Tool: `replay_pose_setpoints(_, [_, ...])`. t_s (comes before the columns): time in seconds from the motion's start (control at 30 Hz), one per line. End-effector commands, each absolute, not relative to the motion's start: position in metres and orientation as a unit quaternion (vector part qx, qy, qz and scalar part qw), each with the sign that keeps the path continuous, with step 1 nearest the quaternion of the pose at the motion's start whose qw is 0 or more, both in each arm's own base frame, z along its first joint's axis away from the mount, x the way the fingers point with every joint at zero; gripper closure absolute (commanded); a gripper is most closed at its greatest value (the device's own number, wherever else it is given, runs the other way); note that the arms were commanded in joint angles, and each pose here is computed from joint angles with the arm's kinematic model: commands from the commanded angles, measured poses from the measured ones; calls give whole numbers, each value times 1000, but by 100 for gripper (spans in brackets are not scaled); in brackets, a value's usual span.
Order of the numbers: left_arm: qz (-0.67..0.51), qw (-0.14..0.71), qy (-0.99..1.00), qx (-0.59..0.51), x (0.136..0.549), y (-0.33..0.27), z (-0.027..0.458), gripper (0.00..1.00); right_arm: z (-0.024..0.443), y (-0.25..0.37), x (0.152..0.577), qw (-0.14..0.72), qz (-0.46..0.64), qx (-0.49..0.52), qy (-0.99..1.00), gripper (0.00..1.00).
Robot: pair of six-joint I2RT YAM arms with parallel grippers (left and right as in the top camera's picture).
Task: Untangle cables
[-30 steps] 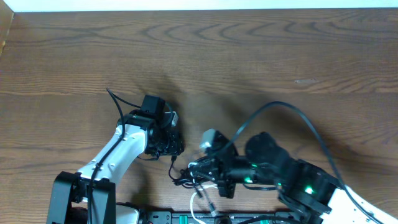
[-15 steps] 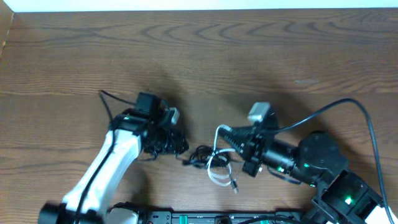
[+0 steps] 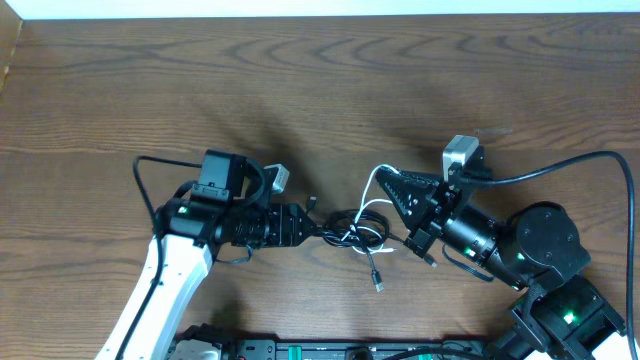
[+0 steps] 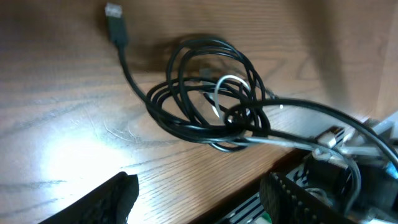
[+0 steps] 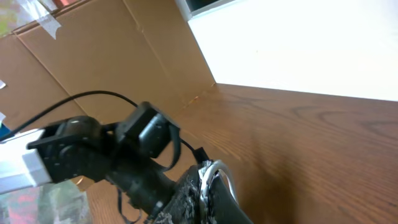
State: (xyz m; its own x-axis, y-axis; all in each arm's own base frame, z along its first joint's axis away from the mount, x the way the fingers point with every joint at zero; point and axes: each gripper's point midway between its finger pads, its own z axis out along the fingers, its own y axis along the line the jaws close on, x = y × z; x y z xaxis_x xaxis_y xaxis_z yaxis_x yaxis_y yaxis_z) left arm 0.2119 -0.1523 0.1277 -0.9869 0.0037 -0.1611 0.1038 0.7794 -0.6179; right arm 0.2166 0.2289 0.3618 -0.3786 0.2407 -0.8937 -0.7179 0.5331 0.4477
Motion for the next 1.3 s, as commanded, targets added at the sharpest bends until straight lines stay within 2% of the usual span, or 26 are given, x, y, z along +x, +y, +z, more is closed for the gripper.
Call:
replay_pose_setpoints(0.0, [-330, 16, 943, -44, 207, -152, 106, 32, 363, 227, 218, 530, 456, -160, 697, 99])
replay_pose_setpoints(0.33, [-324, -47, 924, -197, 237, -159, 69, 31, 358, 227, 218, 522, 454, -161, 705, 99])
replay_pose_setpoints(0.53, [-311, -79, 925, -204, 235, -168, 47, 33, 357, 227, 218, 520, 453, -160, 706, 99])
replay_pose_setpoints(0.63, [-304, -95, 929, -189, 229, -177, 37, 59, 357, 227, 218, 521, 453, -160, 706, 99])
replay_pose_setpoints(0.67, [-303, -97, 931, -180, 228, -181, 34, 71, 357, 227, 218, 521, 453, -160, 706, 99])
replay_pose_setpoints(0.7, [-305, -94, 933, -167, 227, -184, 34, 91, 357, 227, 218, 521, 453, -161, 706, 99])
replay_pose_setpoints(0.73, [-306, -92, 934, -159, 227, -187, 34, 93, 357, 227, 218, 521, 451, -162, 706, 99])
replay_pose_setpoints(0.9, [-310, -79, 937, -137, 224, -183, 45, 92, 347, 225, 219, 516, 434, -168, 719, 99])
replay_pose_setpoints(1.27, [-196, 27, 966, -164, 200, -119, 129, 93, 255, 166, 241, 433, 287, -84, 850, 99])
